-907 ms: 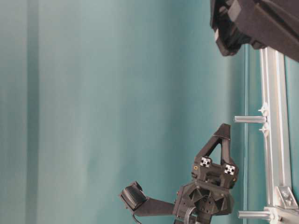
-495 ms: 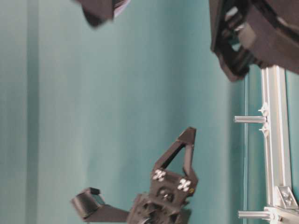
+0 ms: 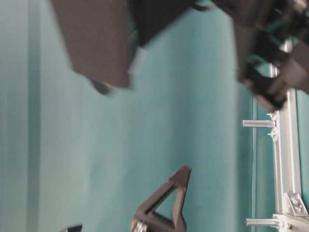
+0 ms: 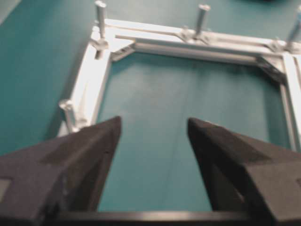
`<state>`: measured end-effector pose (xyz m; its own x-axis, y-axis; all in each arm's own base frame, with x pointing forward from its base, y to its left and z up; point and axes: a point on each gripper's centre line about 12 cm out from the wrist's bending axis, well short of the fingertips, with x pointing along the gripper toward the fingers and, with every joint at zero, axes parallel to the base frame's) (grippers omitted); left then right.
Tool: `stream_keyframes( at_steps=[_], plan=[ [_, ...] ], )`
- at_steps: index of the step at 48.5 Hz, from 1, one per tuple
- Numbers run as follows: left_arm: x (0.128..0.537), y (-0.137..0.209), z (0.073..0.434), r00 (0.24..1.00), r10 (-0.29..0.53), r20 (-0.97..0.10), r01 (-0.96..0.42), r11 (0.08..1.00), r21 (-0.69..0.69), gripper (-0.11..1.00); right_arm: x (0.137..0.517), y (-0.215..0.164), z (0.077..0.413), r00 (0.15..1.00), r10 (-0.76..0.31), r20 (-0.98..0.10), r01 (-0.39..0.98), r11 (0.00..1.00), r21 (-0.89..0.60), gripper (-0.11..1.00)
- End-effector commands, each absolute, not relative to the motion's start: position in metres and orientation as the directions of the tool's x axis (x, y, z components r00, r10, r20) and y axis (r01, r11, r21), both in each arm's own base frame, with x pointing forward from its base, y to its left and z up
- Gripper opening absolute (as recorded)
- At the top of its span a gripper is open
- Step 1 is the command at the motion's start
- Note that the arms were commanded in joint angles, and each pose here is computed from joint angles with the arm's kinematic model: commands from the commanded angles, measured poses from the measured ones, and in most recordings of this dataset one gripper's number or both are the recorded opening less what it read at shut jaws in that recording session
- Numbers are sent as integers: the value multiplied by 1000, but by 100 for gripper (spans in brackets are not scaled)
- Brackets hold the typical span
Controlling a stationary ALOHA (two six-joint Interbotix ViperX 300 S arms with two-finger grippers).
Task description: Move the cable alternately left and right between 8 pins so it hooks onto each one.
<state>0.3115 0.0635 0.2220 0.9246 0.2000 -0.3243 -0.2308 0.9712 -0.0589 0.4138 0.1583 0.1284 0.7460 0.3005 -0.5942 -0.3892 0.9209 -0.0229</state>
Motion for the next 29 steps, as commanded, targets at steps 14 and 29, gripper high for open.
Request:
stream_keyframes(
  at_steps=[14, 29],
  plan=[
    [263, 44, 231, 942, 165, -292, -189, 980, -55, 71, 432, 164, 118, 668, 242, -704, -340, 940, 0, 67],
    [229, 38, 228, 937, 160, -311, -186, 981, -57, 71, 432, 163, 107, 642, 228, -732, -337, 942, -2, 62]
  ],
)
